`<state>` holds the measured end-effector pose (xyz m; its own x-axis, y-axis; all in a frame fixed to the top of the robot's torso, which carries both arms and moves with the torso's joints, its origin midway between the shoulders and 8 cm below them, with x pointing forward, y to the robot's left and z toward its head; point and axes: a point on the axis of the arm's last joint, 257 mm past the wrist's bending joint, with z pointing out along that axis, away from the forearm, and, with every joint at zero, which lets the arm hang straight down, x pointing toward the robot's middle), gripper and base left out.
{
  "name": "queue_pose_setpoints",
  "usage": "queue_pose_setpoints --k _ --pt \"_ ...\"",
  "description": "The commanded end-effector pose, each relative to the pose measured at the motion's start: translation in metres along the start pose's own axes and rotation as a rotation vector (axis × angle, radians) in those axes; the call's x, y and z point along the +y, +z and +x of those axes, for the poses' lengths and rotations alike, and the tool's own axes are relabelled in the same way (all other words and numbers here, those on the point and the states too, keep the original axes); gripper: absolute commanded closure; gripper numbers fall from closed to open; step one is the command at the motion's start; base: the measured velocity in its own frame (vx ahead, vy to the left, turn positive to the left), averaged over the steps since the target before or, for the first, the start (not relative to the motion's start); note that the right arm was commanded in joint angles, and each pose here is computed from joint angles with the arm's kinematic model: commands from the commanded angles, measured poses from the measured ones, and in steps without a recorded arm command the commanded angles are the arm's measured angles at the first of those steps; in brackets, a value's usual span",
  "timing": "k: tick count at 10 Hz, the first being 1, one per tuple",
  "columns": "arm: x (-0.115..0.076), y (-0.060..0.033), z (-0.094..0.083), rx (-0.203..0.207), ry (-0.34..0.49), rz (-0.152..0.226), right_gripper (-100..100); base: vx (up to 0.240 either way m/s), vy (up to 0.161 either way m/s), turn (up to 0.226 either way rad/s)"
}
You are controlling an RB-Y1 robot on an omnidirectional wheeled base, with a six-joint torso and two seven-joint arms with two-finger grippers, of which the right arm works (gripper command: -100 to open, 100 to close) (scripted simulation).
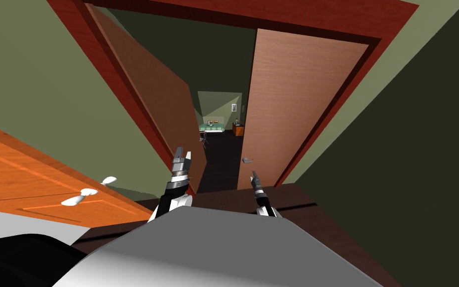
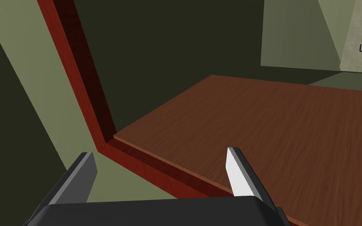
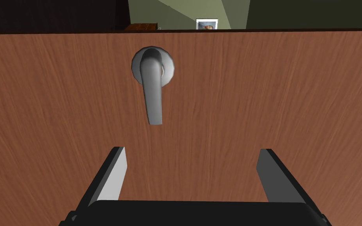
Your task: Push the door open
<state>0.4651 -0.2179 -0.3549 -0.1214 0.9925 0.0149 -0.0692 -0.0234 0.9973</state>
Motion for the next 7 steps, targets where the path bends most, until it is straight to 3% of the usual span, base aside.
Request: queue_pose_setpoints --k 1,7 --pt "-0.009 -0.0017 -0.001 0.003 -0.003 0.016 -100 0.079 -0.07 0.066" --pt "-0.033 -0.0065 -0.006 0.01 -0.013 0.066 -100 0.08 -0.058 0.052"
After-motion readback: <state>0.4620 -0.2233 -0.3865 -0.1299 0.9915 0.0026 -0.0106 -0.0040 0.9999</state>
